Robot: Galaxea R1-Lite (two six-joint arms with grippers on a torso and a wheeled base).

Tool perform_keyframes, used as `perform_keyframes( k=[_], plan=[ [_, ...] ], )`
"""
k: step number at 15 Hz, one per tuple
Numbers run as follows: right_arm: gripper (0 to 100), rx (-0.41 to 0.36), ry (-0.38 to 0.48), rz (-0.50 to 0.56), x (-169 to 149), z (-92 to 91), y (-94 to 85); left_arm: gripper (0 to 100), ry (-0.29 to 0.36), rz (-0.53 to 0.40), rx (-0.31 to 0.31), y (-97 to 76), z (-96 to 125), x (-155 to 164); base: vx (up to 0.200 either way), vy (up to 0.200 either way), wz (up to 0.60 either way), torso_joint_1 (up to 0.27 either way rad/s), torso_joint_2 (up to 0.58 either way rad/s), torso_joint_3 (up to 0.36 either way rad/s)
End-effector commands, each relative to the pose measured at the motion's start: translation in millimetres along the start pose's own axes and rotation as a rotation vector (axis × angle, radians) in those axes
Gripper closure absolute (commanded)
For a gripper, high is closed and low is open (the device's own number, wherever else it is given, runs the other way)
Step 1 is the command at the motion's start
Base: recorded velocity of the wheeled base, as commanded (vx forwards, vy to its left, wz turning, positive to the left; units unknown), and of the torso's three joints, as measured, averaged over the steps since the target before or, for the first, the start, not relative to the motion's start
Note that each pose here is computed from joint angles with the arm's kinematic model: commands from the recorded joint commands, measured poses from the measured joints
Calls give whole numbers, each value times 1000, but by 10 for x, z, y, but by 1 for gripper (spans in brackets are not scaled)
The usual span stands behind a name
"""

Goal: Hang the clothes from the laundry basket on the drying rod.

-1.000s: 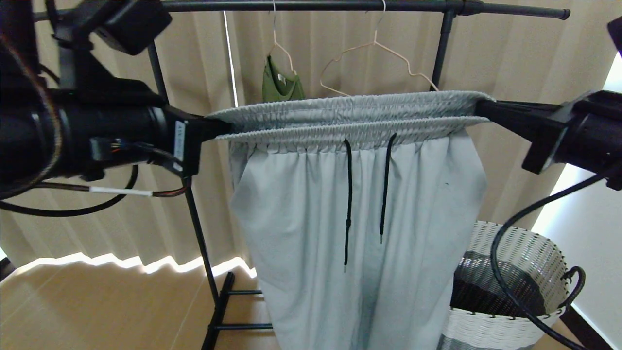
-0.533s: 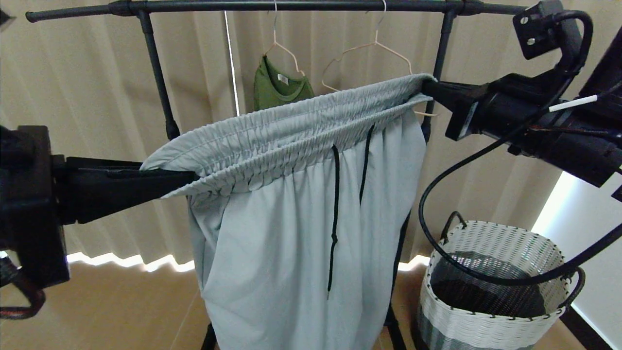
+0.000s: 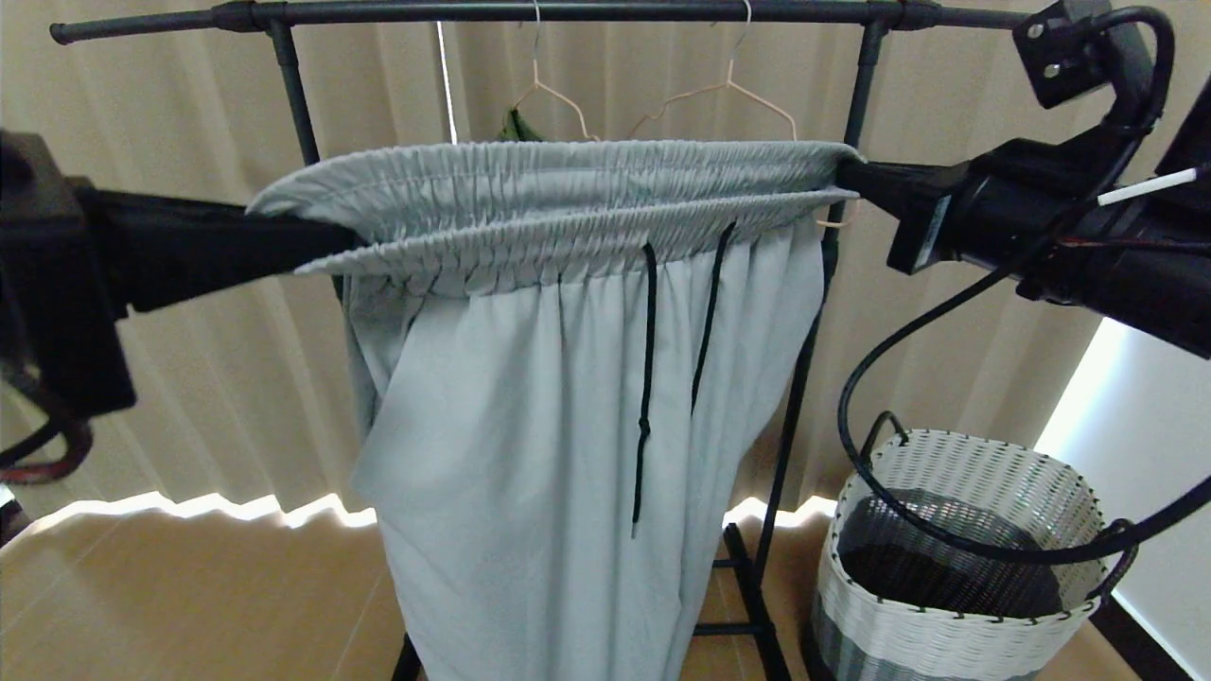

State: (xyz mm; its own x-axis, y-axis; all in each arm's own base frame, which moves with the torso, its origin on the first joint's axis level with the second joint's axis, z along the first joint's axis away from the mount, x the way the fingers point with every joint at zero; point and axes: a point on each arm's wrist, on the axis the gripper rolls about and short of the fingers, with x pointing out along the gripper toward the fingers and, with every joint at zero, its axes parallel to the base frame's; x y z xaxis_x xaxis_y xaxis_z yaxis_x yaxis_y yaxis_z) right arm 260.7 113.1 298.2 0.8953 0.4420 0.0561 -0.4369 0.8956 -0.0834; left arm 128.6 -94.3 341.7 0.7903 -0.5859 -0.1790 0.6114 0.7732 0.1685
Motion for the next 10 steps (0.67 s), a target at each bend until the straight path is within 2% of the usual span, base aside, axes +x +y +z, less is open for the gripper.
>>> perform_keyframes(
  k=[1, 3, 5, 6, 7, 10],
  plan=[
    [100, -6, -69, -24, -436, 405, -54, 100, 19, 127, 50, 75, 202, 388, 0, 0, 0, 0, 0, 0],
    [100, -3, -45, -19, -708, 437, -36, 100, 23, 202, 61, 27, 179, 646, 0, 0, 0, 0, 0, 0],
    [100, 1, 18, -6, -844, 249, -1, 100, 56, 257, 63, -55, 60, 810, 0, 0, 0, 0, 0, 0],
    [100, 3, 62, 7, -886, 84, 30, 100, 86, 289, 70, -106, -59, 897, 0, 0, 0, 0, 0, 0],
    [100, 5, 75, 15, -889, 12, 54, 100, 83, 302, 73, -147, -117, 927, 0, 0, 0, 0, 0, 0],
    [100, 8, 99, 19, -892, -68, 64, 100, 50, 298, 64, -156, -84, 823, 0, 0, 0, 0, 0, 0]
  ],
)
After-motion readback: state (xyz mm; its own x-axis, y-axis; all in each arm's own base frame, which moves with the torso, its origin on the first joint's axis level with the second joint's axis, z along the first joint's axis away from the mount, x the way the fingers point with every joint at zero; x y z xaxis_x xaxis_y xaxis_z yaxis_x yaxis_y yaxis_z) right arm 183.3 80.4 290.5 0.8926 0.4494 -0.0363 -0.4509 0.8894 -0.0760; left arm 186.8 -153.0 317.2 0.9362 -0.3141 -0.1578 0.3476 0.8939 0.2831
